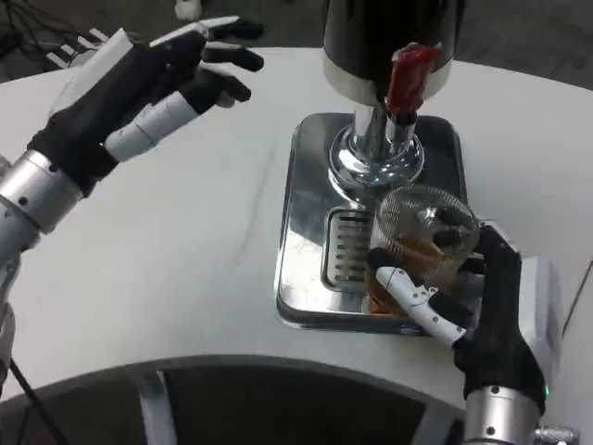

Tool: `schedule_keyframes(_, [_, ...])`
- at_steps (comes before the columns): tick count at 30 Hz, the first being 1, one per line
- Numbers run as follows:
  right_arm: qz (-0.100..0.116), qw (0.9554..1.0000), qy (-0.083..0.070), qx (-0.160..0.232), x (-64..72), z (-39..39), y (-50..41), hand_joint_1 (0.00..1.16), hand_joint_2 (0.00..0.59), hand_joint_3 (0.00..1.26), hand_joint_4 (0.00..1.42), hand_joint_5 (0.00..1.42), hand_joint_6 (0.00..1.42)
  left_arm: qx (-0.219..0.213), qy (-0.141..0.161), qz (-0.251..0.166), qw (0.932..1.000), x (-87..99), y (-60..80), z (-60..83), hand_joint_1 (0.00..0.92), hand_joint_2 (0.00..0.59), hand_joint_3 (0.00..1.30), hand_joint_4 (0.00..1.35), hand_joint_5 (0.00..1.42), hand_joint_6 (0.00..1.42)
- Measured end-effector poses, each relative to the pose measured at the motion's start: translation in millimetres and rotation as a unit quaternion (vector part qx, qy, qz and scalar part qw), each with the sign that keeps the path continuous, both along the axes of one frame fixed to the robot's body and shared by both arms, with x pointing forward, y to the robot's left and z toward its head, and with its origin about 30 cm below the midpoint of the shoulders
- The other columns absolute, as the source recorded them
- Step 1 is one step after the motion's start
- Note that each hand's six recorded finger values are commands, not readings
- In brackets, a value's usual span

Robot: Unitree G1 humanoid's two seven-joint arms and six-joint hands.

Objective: Grasp the cup under the faucet to collect the drink, then remove the cup.

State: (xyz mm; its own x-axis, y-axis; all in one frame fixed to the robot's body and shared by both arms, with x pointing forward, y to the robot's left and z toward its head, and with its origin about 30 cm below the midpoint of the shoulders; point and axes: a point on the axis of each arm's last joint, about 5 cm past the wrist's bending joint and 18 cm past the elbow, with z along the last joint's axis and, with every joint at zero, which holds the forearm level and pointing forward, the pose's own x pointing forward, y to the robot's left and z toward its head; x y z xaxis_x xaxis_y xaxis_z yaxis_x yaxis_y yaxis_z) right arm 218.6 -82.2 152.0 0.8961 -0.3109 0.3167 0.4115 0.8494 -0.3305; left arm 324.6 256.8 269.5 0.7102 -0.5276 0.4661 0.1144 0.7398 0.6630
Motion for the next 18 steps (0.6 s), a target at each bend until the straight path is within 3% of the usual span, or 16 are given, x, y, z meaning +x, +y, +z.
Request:
schedule_keyframes(5, [0.012,0.9999,0.003,-0.005,-10.2,-1.1,-1.7,0.77,0.212,0.78,0.91,1.03,0.68,0.016,0.029,0.035,0.9989,-11.4,11.7,-23.2,0.0,0.003,0.24,0.28,0.37,0.4])
schedule_keyframes(11, [0.03,0.9995,0.003,-0.012,-21.8,0.5,-3.8,0.77,0.214,0.78,0.91,1.05,0.7,0.046,0.032,0.062,0.9965,-18.5,16.1,-29.5,0.0,0.019,0.22,0.21,0.28,0.32])
schedule_keyframes(18, [0.05,0.9985,-0.009,-0.019,-30.8,8.6,-5.6,0.78,0.212,0.79,0.92,1.06,0.7,0.135,0.065,0.068,0.9864,-23.2,8.0,-44.1,0.0,0.04,0.13,0.03,0.1,0.21])
